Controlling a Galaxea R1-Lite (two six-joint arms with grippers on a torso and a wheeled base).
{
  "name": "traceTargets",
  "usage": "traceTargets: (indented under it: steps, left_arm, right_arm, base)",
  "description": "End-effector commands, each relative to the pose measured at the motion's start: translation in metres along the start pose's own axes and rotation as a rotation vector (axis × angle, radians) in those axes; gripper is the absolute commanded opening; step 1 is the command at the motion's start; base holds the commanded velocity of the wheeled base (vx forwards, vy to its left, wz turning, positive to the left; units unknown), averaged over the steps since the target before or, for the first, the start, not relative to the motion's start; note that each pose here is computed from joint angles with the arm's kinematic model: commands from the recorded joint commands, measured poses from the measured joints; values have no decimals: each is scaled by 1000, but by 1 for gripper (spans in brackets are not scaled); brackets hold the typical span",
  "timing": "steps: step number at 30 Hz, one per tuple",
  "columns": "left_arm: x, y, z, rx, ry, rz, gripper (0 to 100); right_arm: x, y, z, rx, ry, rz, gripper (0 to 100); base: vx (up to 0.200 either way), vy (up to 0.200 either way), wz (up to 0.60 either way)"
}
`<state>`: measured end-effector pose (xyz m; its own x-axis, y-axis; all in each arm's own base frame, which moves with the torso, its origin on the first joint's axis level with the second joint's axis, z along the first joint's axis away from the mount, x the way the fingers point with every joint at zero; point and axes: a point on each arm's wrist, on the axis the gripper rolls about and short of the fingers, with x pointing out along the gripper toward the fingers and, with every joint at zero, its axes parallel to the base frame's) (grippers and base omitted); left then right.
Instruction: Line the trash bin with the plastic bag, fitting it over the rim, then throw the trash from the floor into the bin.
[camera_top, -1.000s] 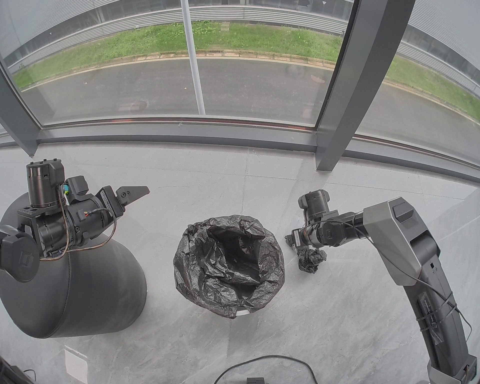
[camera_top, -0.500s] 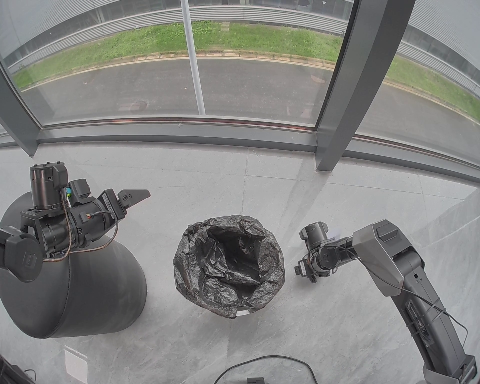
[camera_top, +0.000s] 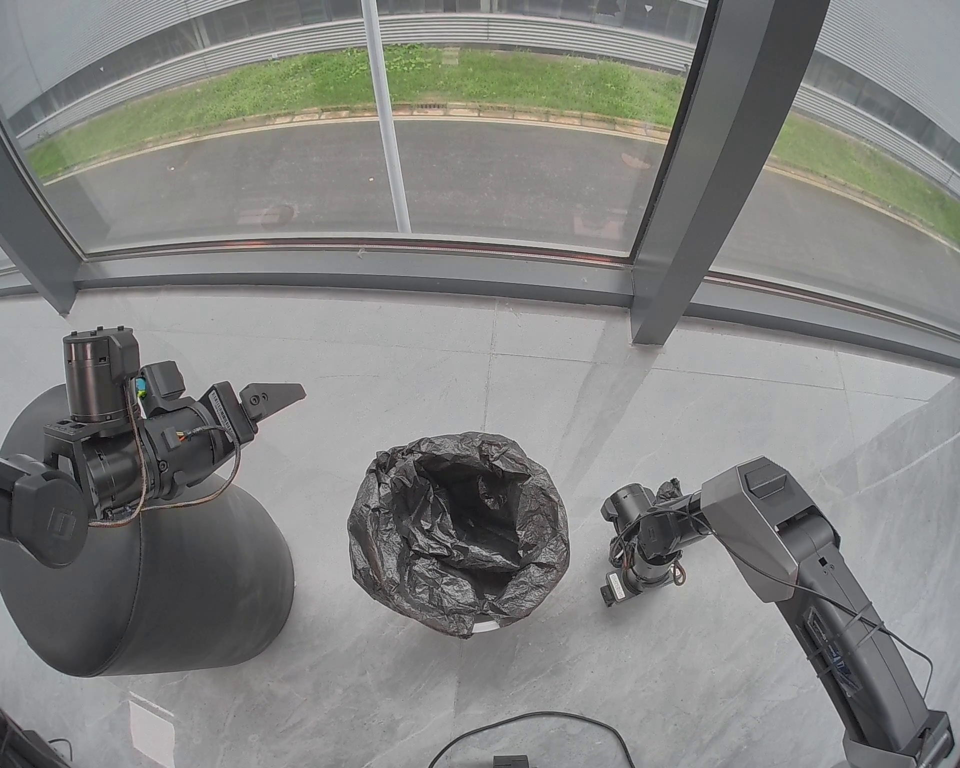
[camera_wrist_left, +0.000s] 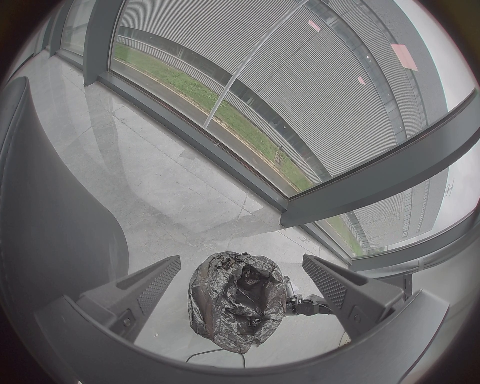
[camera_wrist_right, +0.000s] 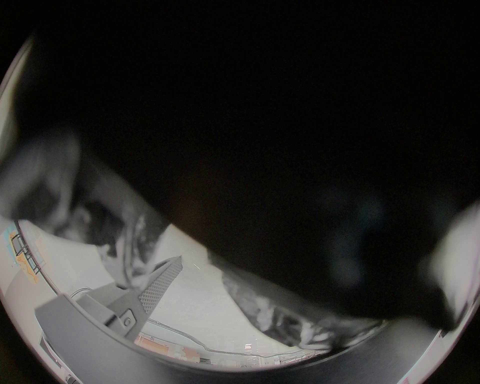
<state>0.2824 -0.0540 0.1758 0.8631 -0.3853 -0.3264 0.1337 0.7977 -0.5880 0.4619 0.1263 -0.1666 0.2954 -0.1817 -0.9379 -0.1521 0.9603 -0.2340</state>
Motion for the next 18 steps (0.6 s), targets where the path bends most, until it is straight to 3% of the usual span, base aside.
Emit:
traceTargets:
  steps: [1, 8, 18]
  left_arm:
    - [0, 0, -2, -1, 7, 1, 100]
    - [0, 0, -2, 4, -8, -9, 100]
    - [0, 0, -3, 4, -7, -11, 100]
  right_arm:
    - [6, -3, -2, 23, 2, -27, 100]
    - [-20, -4, 13, 35, -51, -31, 100]
    - [-108, -11, 52, 82, -212, -8, 100]
  base:
    - [0, 0, 0]
    - [0, 0, 0]
    - [0, 0, 0]
